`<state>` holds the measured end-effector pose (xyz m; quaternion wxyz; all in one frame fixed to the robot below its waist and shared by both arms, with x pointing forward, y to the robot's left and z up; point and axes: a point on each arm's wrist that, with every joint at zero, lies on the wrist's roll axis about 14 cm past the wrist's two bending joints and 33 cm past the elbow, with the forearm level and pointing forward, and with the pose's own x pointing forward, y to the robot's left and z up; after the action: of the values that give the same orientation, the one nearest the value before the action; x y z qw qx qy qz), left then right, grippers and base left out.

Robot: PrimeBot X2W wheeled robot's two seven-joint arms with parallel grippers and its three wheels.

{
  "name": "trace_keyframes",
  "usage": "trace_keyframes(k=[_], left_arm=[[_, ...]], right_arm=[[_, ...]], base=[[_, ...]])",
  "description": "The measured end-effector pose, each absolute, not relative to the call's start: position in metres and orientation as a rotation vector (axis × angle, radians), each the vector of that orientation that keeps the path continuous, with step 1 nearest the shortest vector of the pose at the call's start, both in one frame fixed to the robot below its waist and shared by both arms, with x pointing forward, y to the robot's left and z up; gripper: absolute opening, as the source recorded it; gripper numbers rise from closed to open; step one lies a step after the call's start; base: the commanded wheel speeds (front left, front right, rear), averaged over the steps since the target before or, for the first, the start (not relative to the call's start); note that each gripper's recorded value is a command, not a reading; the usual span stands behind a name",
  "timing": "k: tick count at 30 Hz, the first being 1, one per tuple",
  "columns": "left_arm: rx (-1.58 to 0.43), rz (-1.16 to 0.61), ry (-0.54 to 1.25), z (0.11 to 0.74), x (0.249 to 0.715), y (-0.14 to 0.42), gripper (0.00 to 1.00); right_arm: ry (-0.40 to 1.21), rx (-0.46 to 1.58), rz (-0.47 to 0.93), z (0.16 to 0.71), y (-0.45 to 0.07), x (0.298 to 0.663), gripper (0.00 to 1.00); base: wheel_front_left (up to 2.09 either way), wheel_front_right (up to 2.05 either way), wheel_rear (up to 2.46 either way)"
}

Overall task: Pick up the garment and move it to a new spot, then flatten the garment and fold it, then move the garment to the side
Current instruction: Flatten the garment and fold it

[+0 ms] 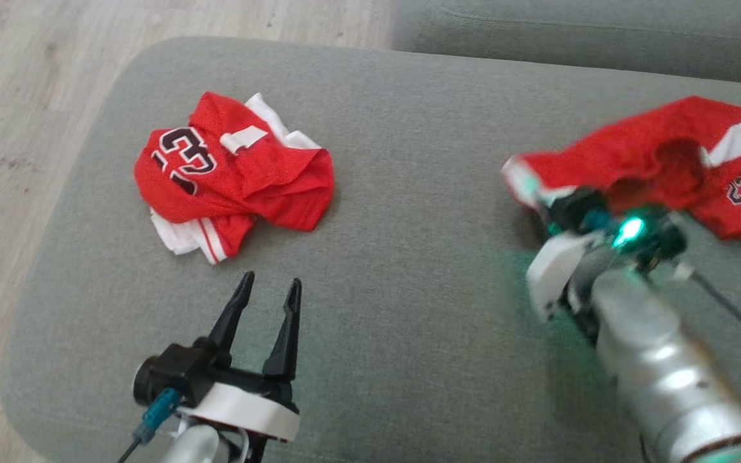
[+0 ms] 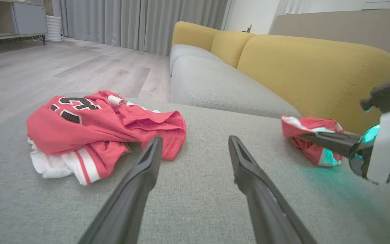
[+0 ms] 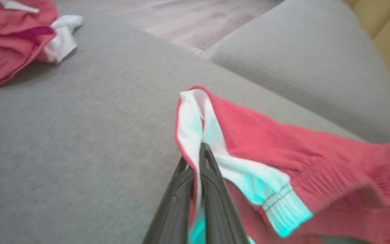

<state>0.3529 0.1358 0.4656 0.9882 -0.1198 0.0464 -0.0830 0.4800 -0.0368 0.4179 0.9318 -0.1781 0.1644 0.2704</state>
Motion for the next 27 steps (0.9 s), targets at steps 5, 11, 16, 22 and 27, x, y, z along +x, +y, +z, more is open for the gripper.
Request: trace_keyframes(k=[5,11,16,22,27], left_arm=[[-0.236,-0.157,0.089,0.467,0.357,0.140,1.00],[-0.234,-0.180,0.087,0.468,0.362,0.131,1.00],[-0.237,-0.229,0.076,0.473,0.368,0.116,1.00],[-0.235,-0.267,0.057,0.480,0.371,0.103,1.00],[-0.235,-0.299,0.041,0.486,0.370,0.093,1.00]], right_arm=[[0.315,-0.279,0.668,0.416,0.005,0.458,1.00],[0.190,-0.168,0.635,0.458,0.007,0.469,1.00],[0.186,-0.118,0.561,0.460,-0.018,0.458,1.00],[0.182,-0.101,0.434,0.463,-0.061,0.449,1.00],[0.143,-0.045,0.284,0.472,-0.108,0.434,1.00]], base=[[0.00,0.00,0.00],[0.00,0.00,0.00],[0.00,0.00,0.00],[0.00,0.00,0.00],[0.00,0.00,0.00]])
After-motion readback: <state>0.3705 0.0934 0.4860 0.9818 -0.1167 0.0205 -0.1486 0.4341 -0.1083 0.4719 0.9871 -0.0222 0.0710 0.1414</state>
